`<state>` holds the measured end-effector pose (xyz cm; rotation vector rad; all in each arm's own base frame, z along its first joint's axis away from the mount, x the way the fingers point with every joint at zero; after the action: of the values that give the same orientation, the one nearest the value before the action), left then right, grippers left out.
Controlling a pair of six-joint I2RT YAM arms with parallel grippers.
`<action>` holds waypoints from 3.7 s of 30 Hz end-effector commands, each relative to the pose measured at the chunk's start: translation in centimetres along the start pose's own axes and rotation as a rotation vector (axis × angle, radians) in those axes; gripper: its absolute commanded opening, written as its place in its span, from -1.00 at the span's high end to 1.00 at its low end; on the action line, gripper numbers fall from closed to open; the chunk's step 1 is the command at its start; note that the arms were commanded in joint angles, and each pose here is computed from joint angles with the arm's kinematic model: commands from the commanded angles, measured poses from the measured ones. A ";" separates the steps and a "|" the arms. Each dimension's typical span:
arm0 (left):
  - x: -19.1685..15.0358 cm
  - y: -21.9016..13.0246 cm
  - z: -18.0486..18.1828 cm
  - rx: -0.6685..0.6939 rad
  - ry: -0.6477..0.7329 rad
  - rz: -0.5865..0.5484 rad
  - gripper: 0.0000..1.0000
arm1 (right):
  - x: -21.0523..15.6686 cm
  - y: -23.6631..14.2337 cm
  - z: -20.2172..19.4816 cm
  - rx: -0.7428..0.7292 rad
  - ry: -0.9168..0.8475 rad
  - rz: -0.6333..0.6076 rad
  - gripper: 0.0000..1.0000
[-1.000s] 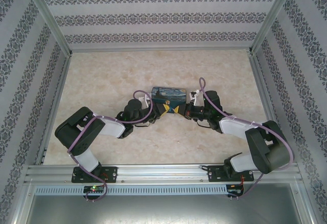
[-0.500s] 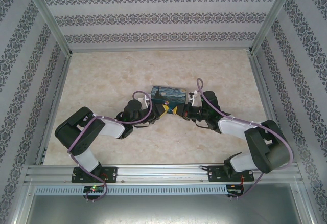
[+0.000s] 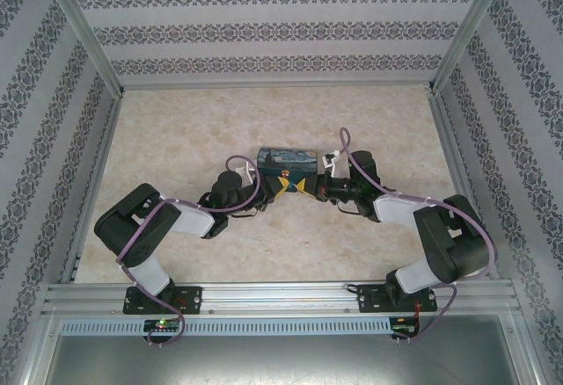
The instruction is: Unlock the padlock with the key
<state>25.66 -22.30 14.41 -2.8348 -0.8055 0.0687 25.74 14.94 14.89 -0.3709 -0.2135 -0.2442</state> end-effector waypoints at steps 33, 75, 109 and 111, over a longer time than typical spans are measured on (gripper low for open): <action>-1.0 -0.4 -4.5 -0.221 0.025 0.094 1.00 | 3.2 0.2 2.2 0.006 -0.237 -0.123 1.00; -1.1 -0.4 -4.7 -0.239 0.016 0.075 1.00 | 1.8 2.6 2.5 0.112 0.020 0.053 1.00; -1.4 -0.7 -7.3 -0.310 0.009 0.116 1.00 | 2.8 1.5 0.9 0.110 -0.040 0.033 1.00; -1.4 -0.7 -7.4 -0.316 0.006 0.116 1.00 | 2.8 1.8 0.5 0.108 -0.011 0.043 1.00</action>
<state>26.26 -21.57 15.89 -2.8760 -0.9730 0.1725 28.51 15.65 15.90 -0.2735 -0.2578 -0.1902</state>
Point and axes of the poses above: each hand's point on the last joint's axis, 136 mm out from that joint toward the fingers, its own y axis out along the fingers, its own z axis along the line the jaws close on, x = y × z, the point moved 10 cm from there along -y, back along the fingers, and after that the axes turned 3 degrees about -y, right-handed, at the moved point
